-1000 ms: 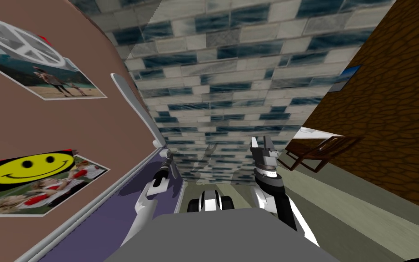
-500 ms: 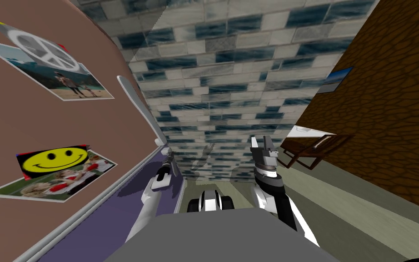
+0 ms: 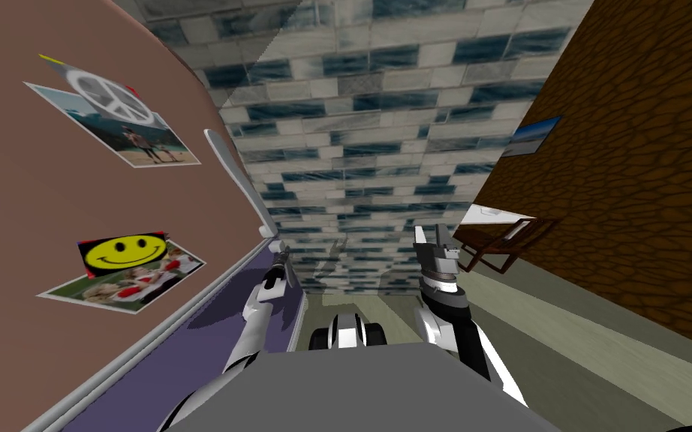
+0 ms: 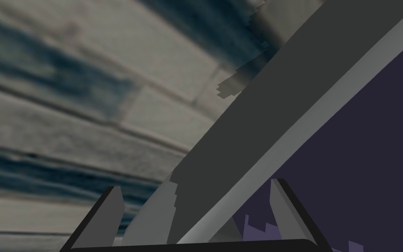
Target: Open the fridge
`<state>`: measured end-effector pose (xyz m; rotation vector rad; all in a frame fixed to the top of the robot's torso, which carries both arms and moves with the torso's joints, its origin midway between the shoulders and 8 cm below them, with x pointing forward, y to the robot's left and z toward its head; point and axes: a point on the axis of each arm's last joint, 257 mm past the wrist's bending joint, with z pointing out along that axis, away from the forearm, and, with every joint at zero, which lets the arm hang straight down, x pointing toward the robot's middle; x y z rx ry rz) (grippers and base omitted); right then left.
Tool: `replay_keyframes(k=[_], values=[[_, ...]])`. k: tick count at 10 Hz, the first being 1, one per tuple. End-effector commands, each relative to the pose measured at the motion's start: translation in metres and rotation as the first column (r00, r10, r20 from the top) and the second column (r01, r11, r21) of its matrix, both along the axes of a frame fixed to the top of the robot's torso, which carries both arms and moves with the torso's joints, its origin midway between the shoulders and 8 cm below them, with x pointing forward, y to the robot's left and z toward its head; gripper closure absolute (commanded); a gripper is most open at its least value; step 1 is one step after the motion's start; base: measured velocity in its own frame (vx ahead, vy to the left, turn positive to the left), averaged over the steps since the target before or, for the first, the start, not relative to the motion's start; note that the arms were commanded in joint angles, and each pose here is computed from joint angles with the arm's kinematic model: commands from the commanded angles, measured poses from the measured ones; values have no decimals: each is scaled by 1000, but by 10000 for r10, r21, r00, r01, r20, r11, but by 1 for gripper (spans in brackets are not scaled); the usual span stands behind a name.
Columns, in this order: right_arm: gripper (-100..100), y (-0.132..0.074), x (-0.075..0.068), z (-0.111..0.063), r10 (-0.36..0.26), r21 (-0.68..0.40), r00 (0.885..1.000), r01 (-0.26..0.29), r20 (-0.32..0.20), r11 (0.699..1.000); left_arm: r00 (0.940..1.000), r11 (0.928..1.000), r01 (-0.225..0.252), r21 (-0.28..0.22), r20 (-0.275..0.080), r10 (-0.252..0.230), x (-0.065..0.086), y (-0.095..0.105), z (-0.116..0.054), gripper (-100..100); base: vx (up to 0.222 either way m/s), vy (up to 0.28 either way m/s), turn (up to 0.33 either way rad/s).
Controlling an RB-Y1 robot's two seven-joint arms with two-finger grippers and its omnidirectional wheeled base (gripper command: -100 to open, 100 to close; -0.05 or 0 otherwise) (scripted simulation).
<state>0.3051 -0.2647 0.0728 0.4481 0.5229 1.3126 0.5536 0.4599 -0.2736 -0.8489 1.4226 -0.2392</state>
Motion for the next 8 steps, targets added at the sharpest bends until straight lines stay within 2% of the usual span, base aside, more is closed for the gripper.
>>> replay_keyframes(k=[1, 2, 3, 4, 5, 6, 8], values=[[0, 0, 0, 0, 0, 0, 10000, 0, 0, 10000, 9998, 9998, -168, 63, 113, 168, 11, 15, 11, -100, -2, -6, 23], [0, 0, 0, 0, 0, 0, 10000, 0, 0, 10000, 9998, 9998, -168, 63, 113, 168, 11, 15, 11, -100, 10, -17, 21], [0, 0, 0, 0, 0, 1, 10000, 0, 0, 10000, 9997, 9996, -238, 117, 34, 238, 19, 18, 9, -100, -66, -19, -36], [0, 0, 0, 0, 1, 1, 10000, -1, 1, 10000, 9998, 9997, -199, -115, -53, 198, 27, 13, 4, -100, -94, 2, -28], [0, 0, 0, 0, 1, 0, 10000, -1, 1, 10000, 9998, 9998, -135, -118, 117, 136, 35, 9, 14, -100, -67, 15, -2], [0, 0, 0, 0, 0, -1, 10000, 0, 0, 10000, 9998, 9997, -220, -117, -29, 220, 39, 12, 7, -100, -93, 18, -57], [0, 0, 0, 0, 0, -1, 10000, 0, 0, 10000, 9999, 9996, -96, -279, 114, 99, 53, 3, 17, -100, -64, 24, -16]])
